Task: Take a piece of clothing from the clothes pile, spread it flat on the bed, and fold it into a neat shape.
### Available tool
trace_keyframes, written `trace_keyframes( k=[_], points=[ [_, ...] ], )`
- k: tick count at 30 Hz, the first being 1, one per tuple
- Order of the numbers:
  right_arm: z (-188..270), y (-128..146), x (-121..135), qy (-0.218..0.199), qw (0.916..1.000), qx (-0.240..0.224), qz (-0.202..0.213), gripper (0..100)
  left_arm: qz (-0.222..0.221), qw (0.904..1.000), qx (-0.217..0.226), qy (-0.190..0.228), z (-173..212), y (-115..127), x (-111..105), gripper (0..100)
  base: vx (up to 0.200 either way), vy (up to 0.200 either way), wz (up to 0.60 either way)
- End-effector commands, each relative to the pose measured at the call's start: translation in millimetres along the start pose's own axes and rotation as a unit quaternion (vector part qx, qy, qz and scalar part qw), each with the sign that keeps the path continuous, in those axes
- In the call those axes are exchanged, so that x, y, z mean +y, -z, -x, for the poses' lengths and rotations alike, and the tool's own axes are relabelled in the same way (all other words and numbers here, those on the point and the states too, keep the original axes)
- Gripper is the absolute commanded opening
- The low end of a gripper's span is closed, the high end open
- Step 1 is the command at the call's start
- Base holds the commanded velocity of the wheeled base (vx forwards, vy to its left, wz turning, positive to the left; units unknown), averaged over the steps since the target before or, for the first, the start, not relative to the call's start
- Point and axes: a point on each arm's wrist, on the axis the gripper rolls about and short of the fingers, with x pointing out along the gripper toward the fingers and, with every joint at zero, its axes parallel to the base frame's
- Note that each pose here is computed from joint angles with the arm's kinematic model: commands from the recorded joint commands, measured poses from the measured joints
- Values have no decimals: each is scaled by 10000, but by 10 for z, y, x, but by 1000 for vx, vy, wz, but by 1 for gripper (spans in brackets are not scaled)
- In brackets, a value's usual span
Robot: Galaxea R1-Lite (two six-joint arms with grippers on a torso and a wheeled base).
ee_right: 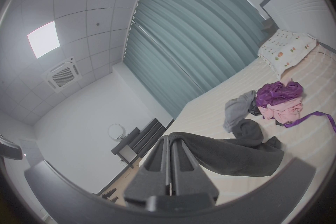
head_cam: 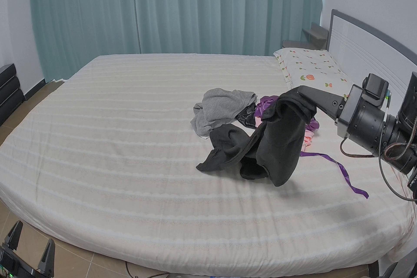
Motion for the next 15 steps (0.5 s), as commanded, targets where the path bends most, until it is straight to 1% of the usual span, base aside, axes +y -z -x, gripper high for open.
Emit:
trace_keyframes(
  k=[1,3,5,7,12,14,15],
  points=[
    [58,-59,127,-262,9996,-107,50,0,-63,10000,-12,28,0,51,-1,100,0,0,0],
    [57,-46,172,-362,9992,-87,109,0,-269,9996,18,29,-4,45,-1,100,0,0,0],
    [45,-41,223,-467,9988,-70,107,0,-286,9994,179,19,-29,38,-2,100,0,0,0],
    [35,-18,278,-576,9983,-23,105,0,-270,9994,218,20,-35,36,-1,100,0,0,0],
    [40,-27,295,-612,9980,-46,161,0,-217,9997,-26,-49,2,45,-1,100,0,0,0],
    [39,-32,295,-611,9980,-56,156,0,-155,9999,-26,-64,0,47,1,100,0,0,0],
    [37,-29,287,-595,9981,-49,155,0,-84,9997,-218,-81,19,-36,1,100,0,0,0]
  ],
)
